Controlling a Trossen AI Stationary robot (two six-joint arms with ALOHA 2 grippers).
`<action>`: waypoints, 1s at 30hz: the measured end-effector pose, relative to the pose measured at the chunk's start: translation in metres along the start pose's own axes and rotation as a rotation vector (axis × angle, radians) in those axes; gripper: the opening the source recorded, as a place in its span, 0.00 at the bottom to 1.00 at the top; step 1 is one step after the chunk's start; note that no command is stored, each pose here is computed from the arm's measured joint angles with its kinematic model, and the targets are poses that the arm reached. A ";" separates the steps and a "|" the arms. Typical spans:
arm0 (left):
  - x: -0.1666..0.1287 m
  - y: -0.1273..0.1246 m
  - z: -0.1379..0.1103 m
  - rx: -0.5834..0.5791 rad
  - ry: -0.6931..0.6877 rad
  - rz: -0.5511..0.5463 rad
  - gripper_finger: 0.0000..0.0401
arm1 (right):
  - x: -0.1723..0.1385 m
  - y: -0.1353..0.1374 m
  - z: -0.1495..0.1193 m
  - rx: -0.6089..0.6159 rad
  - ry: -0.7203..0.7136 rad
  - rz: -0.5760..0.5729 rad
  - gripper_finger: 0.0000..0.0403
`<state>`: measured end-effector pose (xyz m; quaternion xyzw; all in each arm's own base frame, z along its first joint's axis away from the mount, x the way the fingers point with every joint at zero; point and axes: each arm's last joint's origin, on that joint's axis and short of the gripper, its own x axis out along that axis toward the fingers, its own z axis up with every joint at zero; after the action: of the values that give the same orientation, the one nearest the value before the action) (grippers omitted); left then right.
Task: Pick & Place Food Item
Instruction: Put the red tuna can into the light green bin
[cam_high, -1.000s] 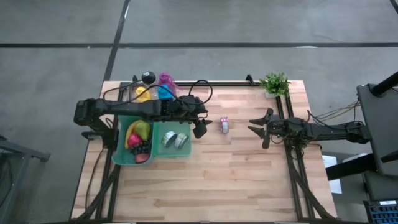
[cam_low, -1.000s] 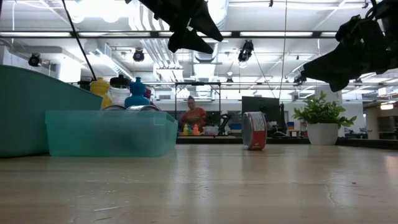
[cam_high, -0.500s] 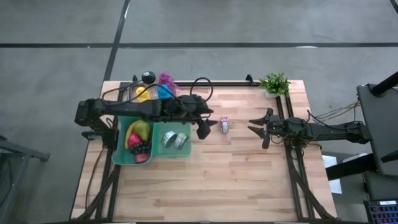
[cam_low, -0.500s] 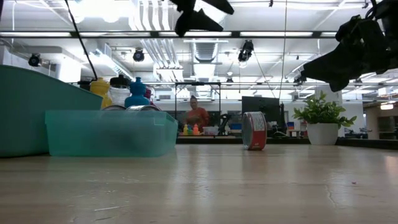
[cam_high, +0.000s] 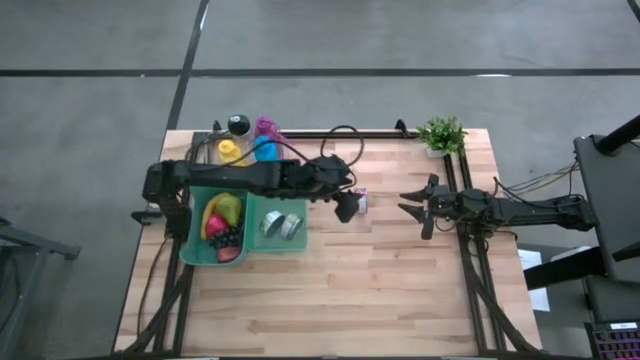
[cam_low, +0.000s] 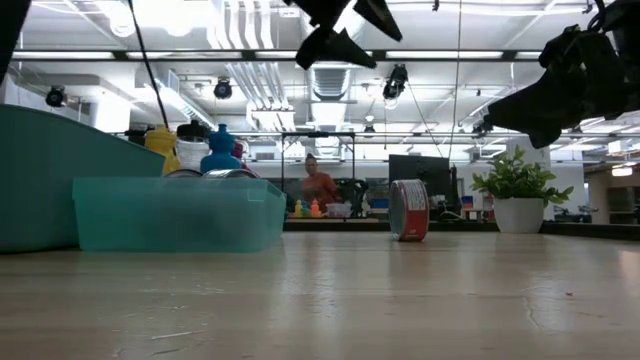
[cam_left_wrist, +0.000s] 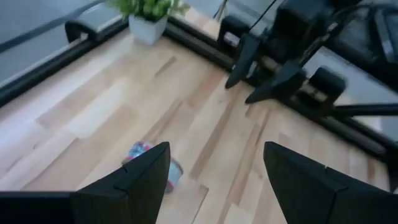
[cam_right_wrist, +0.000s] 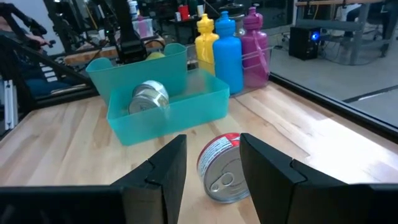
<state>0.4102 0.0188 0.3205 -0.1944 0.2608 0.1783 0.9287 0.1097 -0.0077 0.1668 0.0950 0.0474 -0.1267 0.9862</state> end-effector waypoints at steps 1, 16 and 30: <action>0.005 -0.001 -0.001 -0.004 0.019 0.010 0.66 | 0.000 0.000 0.000 -0.001 0.004 -0.001 0.36; 0.042 0.003 0.006 -0.167 0.124 0.110 0.66 | 0.001 0.000 -0.001 -0.003 0.012 -0.002 0.36; 0.053 0.007 -0.004 -0.247 0.151 0.121 0.66 | 0.001 0.000 -0.001 -0.004 0.016 -0.004 0.36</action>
<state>0.4484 0.0350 0.2860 -0.3039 0.3172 0.2495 0.8630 0.1107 -0.0077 0.1653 0.0940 0.0558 -0.1277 0.9858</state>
